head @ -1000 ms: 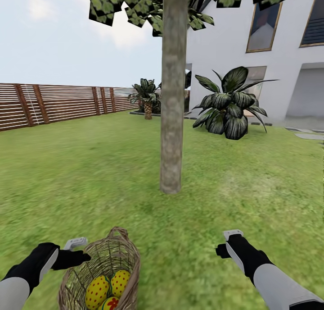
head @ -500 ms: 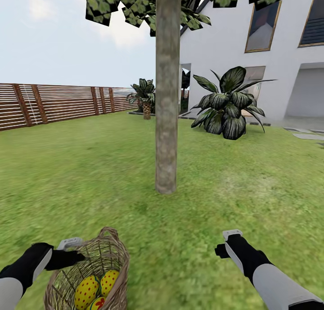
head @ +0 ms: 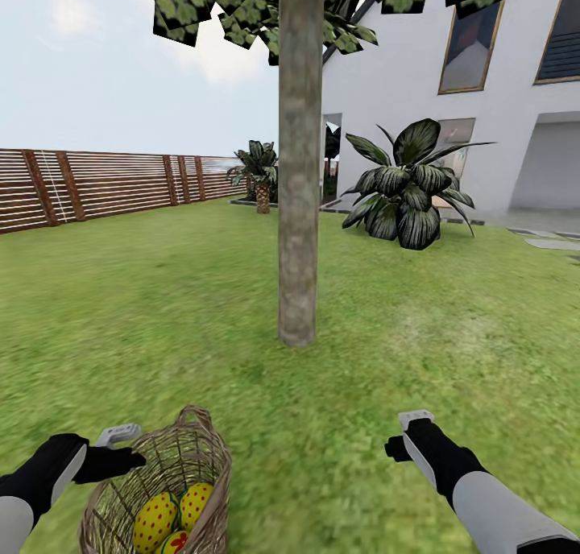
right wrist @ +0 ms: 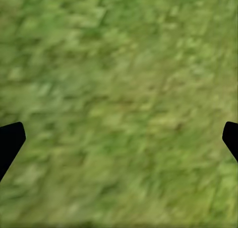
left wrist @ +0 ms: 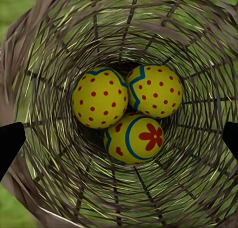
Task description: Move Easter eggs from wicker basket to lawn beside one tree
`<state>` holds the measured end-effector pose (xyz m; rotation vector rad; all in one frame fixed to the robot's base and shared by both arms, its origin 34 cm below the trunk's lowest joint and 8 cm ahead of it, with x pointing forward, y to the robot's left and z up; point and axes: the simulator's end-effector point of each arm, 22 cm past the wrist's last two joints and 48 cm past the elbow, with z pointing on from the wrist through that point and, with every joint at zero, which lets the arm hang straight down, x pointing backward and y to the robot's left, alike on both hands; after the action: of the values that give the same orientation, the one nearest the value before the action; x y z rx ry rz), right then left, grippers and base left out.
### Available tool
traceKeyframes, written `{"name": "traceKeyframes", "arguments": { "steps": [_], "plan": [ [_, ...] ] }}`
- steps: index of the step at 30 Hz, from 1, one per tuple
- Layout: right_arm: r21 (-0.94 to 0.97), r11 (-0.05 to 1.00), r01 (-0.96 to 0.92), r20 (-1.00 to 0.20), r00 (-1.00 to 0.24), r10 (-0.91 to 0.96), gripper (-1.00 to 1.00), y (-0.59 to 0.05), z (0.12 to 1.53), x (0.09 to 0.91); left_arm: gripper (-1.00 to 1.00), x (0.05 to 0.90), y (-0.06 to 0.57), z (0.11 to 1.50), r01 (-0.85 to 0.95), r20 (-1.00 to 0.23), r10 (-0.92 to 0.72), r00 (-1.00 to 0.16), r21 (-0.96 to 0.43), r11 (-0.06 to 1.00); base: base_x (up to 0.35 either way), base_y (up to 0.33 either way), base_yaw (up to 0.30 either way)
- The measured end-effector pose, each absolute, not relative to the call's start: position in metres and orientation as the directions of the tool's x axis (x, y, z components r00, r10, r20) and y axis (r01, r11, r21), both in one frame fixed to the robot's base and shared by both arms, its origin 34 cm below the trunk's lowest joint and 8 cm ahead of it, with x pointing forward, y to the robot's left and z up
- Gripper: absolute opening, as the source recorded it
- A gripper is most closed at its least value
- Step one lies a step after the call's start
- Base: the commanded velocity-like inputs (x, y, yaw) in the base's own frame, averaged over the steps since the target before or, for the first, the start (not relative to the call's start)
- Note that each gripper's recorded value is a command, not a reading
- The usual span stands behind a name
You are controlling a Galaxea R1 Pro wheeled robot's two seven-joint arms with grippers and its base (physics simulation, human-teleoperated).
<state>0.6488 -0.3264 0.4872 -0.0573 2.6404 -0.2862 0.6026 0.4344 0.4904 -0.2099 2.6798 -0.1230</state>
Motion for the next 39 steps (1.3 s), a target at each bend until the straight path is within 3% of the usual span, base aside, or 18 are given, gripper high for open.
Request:
{"name": "traceKeyframes", "arguments": {
  "steps": [39],
  "plan": [
    [-0.212,0.977,0.010,-0.459,-0.884,-0.091,1.00,-0.327,0.514,0.654,1.00,0.610,0.424,0.516,-0.124,-0.425,-0.171,-0.889,-0.135,0.983,0.000,0.000,0.000]
  ]
}}
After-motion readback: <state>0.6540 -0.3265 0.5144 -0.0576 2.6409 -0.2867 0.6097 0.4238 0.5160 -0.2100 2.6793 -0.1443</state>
